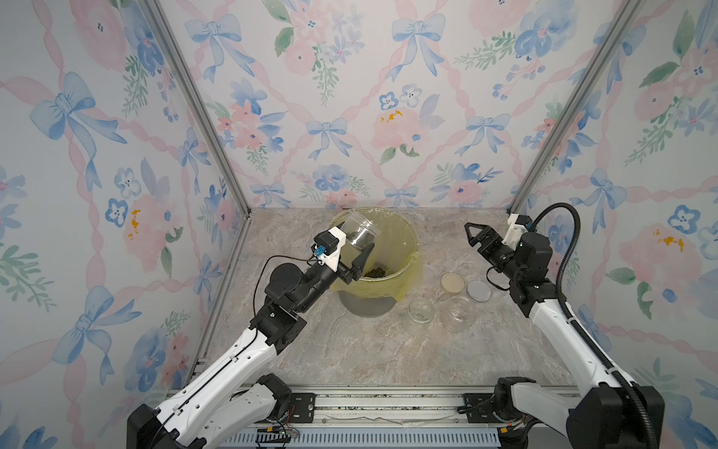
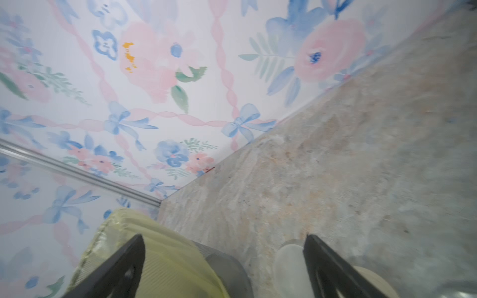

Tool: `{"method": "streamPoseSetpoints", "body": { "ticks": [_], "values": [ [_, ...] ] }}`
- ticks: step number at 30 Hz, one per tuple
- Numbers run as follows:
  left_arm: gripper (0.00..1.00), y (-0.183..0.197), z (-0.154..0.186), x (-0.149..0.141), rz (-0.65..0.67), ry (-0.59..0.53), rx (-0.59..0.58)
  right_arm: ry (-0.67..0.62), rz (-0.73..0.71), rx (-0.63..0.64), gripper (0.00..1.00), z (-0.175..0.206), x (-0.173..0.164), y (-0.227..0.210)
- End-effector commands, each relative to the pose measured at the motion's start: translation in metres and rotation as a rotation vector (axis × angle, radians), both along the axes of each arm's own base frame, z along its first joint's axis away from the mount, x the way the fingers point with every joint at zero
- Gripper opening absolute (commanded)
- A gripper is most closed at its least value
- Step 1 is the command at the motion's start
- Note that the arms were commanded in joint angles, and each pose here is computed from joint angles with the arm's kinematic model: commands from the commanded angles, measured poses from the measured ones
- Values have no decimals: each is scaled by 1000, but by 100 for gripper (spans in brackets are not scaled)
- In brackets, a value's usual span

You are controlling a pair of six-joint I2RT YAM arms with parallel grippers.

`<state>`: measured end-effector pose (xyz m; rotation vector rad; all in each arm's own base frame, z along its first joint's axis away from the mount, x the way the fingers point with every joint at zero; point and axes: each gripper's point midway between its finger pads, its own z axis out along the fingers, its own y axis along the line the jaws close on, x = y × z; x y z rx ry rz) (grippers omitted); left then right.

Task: Empty moldy tea leaves from jars
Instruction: Pour the moldy tea leaves from the jar into the trash bin.

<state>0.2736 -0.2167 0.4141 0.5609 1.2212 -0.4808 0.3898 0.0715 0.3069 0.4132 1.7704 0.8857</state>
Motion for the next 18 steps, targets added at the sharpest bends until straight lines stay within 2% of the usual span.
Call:
{"method": "streamPoseSetpoints", "body": {
  "ticks": [1,11,15,18],
  "values": [
    [37,3,41,-9,-24,-80,-69,-157,248,102,97,65,-22,46],
    [37,-2,63,-7,-59,-92,-114,-369,622,317,96,157,-90,137],
    [37,-7,70,-8,-87,-96,-122,-430,716,333,97,178,-113,165],
    [37,-8,72,-8,-95,-94,-126,-441,774,296,97,184,-124,188]
  ]
}}
